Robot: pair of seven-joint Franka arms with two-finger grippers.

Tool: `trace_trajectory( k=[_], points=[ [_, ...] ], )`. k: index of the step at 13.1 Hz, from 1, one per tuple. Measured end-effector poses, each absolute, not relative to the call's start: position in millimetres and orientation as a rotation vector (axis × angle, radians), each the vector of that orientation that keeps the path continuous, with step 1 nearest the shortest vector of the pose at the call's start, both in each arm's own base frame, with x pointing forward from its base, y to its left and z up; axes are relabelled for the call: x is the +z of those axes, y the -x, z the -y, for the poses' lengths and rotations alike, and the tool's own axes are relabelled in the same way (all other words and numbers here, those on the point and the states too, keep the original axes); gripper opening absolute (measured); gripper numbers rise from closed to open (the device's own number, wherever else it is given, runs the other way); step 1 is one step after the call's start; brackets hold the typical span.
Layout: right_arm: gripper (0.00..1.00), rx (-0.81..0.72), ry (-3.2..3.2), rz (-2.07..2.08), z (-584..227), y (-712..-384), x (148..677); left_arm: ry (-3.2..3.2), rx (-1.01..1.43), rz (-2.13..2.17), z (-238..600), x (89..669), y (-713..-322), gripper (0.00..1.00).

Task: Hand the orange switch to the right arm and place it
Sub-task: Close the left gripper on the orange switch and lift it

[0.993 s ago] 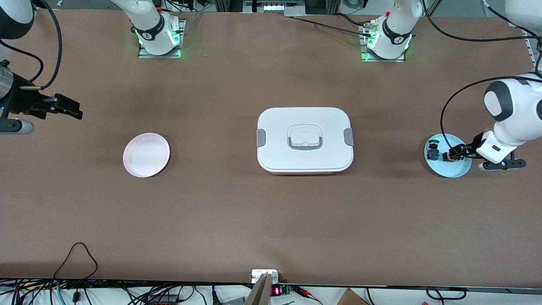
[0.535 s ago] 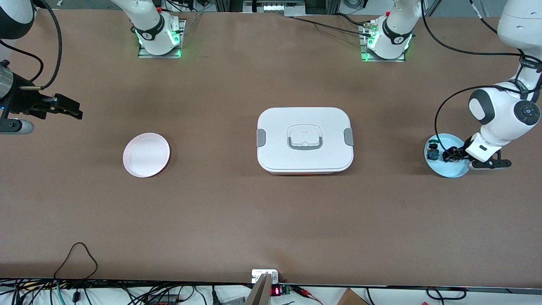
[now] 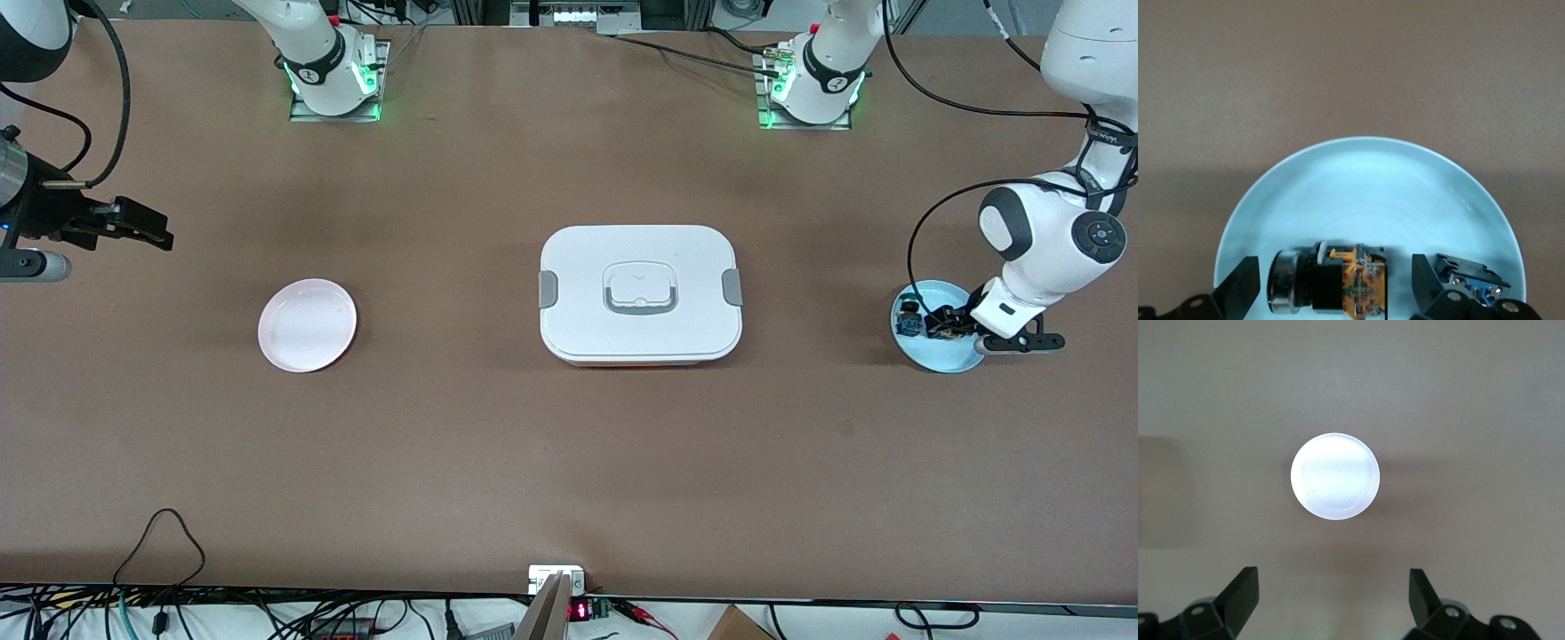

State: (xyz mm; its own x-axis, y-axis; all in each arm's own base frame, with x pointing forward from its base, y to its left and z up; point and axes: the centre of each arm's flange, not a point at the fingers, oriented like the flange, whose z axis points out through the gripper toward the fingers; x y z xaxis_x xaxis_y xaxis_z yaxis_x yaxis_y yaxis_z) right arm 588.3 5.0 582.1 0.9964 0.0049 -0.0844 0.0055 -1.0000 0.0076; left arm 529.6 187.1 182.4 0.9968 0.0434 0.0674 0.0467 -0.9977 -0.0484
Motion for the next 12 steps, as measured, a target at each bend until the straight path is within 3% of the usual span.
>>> trace_trajectory(
  k=[7, 9, 12],
  points=[
    [1.00, -0.132, -3.131, -0.012, -6.4, -588.3, 582.1, 3.093, -0.081, 0.091, -193.3, 175.5, -523.1, 0.93],
    [1.00, -0.133, -3.131, -0.013, -6.7, -588.3, 582.1, 3.092, -0.085, 0.090, -193.4, 176.2, -523.8, 0.72],
    [1.00, -0.133, -3.131, -0.013, -6.8, -588.3, 582.0, 3.085, -0.112, 0.047, -195.0, 181.9, -529.3, 0.72]
  ],
)
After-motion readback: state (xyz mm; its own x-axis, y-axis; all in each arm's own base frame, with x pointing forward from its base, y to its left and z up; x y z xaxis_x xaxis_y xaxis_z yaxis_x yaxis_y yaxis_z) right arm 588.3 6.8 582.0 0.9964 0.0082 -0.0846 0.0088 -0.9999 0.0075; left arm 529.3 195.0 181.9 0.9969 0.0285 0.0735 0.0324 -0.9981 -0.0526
